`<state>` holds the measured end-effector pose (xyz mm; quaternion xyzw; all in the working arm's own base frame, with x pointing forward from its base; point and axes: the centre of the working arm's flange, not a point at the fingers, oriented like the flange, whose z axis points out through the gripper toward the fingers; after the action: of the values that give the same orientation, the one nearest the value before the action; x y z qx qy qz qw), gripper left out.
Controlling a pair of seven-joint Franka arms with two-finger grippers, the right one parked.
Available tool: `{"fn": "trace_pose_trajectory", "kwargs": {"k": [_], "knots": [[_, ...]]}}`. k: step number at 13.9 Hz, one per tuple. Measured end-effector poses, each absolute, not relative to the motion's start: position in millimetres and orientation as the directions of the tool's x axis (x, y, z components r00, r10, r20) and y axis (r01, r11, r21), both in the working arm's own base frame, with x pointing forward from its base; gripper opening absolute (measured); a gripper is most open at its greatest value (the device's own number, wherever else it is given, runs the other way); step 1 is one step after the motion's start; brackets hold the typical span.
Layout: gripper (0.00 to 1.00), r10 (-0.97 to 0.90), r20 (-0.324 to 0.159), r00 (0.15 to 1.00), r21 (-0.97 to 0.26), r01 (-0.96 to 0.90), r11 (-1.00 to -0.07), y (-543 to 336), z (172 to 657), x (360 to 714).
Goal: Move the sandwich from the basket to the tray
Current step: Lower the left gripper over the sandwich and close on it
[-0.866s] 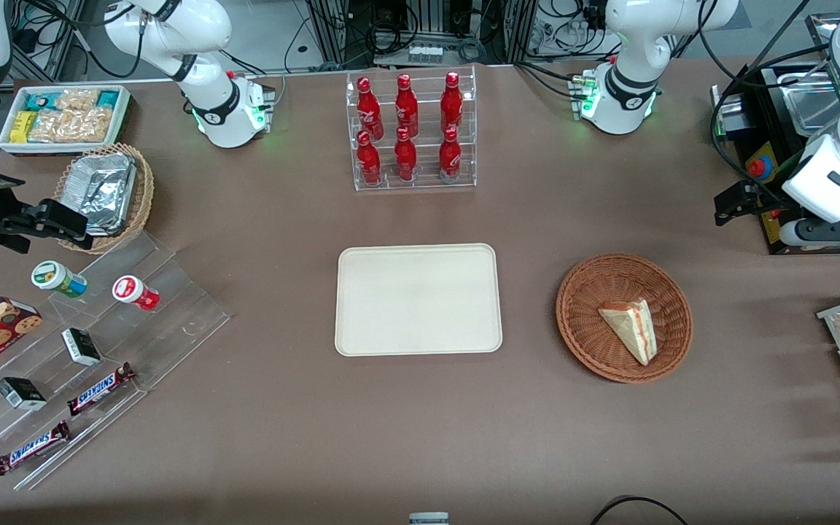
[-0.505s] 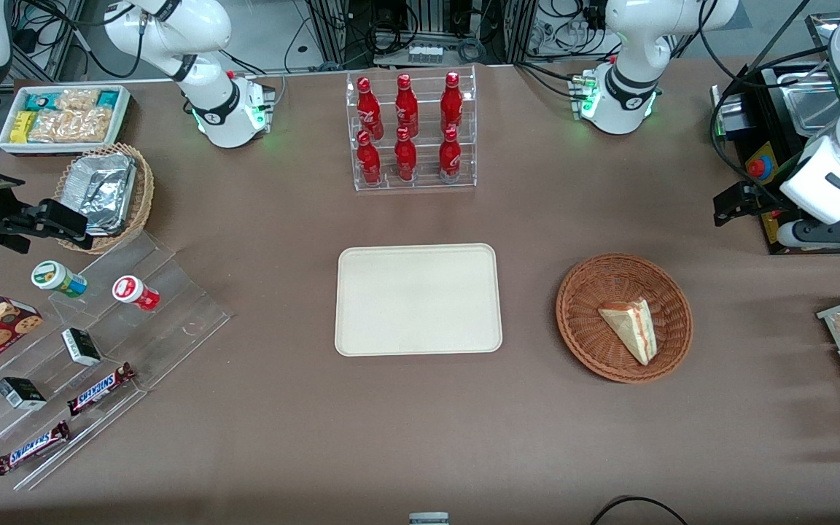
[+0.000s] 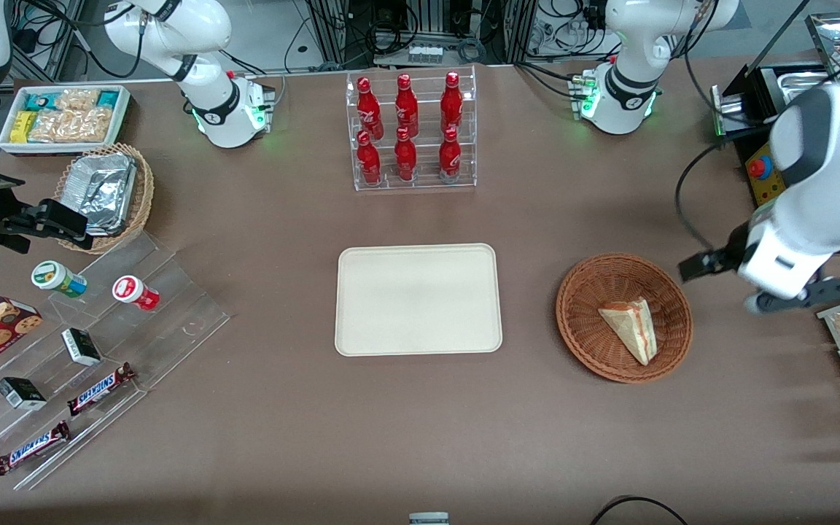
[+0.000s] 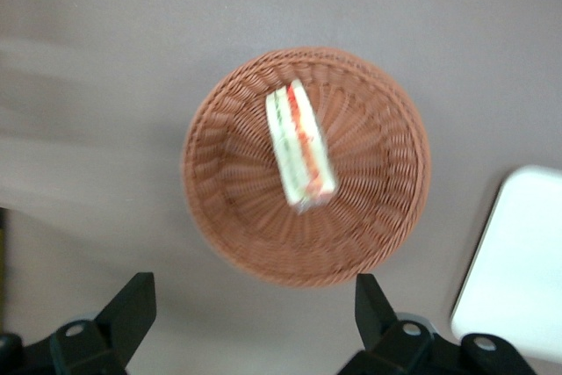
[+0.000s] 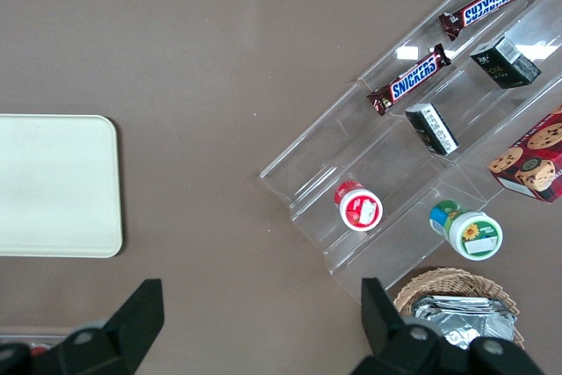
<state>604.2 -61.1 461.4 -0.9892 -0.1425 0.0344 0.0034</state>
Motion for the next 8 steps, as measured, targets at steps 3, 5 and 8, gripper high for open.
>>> {"fn": "trace_pose_trajectory", "kwargs": {"k": [3,5,8], "knots": [[1.0,0.422,-0.049,0.905,-0.013,0.422,-0.906,-90,404,618],[1.0,0.496,-0.037,0.868,-0.006,0.496,-0.868,-103,369,621],[1.0,0.508,-0.019,0.861,-0.023,0.508,-0.861,-111,329,617]]}}
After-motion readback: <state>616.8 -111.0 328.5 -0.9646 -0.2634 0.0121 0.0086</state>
